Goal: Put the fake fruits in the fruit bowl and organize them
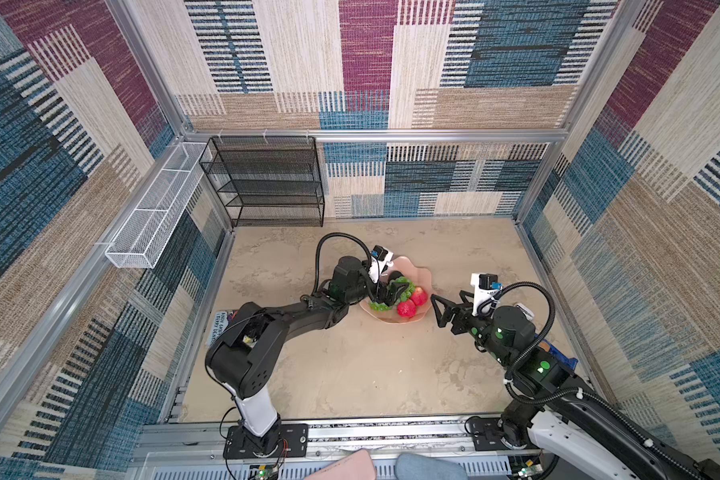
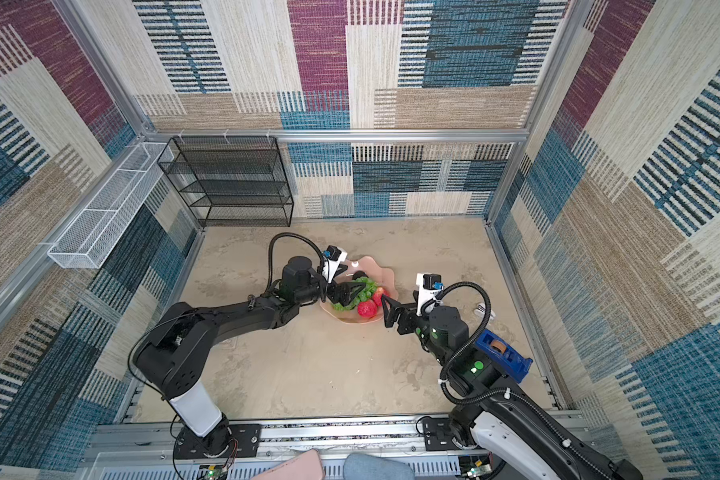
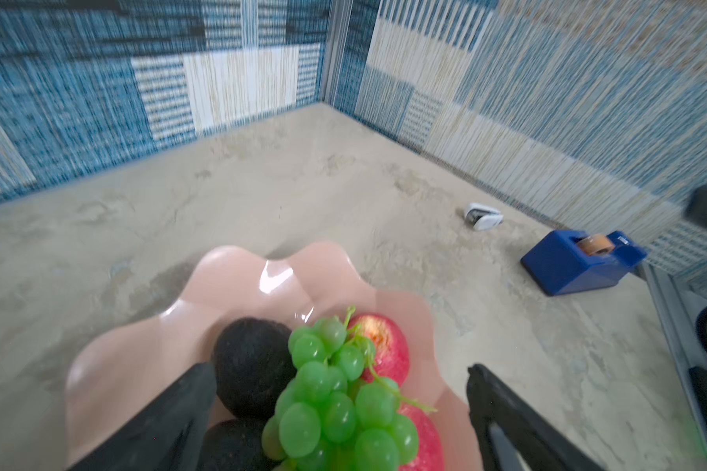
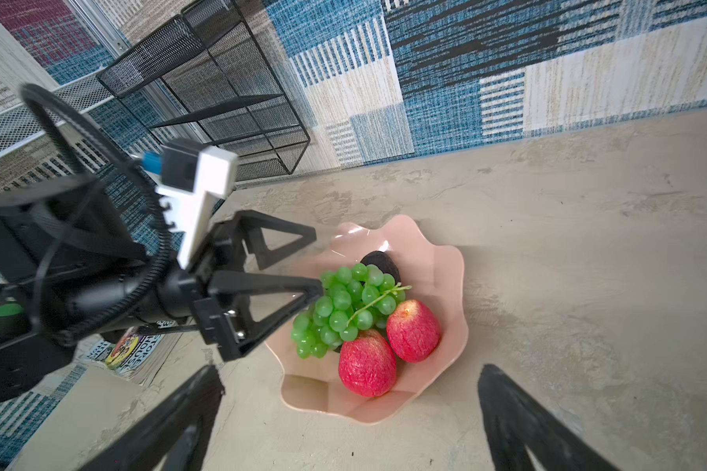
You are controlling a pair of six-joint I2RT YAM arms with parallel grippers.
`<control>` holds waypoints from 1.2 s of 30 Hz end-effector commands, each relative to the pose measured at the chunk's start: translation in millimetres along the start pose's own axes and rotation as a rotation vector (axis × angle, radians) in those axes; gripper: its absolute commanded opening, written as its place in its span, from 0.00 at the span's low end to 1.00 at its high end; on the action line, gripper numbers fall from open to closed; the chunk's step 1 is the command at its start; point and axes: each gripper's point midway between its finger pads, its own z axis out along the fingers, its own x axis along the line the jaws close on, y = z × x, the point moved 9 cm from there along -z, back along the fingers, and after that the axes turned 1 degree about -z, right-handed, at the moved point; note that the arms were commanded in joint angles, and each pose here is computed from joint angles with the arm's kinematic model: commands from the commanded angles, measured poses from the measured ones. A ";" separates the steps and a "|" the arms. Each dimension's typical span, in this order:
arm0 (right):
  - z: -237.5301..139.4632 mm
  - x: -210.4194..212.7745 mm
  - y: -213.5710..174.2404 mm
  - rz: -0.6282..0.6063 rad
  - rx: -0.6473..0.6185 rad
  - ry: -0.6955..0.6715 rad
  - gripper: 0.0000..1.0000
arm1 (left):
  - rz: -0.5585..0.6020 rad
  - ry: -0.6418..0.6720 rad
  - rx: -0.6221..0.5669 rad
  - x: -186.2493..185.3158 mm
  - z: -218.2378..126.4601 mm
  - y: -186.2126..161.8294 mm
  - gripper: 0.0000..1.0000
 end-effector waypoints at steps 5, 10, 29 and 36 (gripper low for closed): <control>19.9 -12.0 15.5 -0.042 -0.051 0.009 1.00 | 0.057 0.378 -0.168 18.1 -80.5 47.8 0.99; 41.8 -55.1 30.3 -0.054 -0.096 -0.132 0.99 | 0.063 0.711 -0.167 31.7 -167.2 14.6 0.99; 41.7 -177.7 -18.7 -0.155 -0.361 -0.671 1.00 | -0.111 1.078 -0.113 103.5 -236.9 -104.1 0.99; 61.4 -173.6 -33.7 -0.277 -0.317 -0.482 1.00 | -0.184 1.051 -0.087 133.9 -236.0 -100.7 0.99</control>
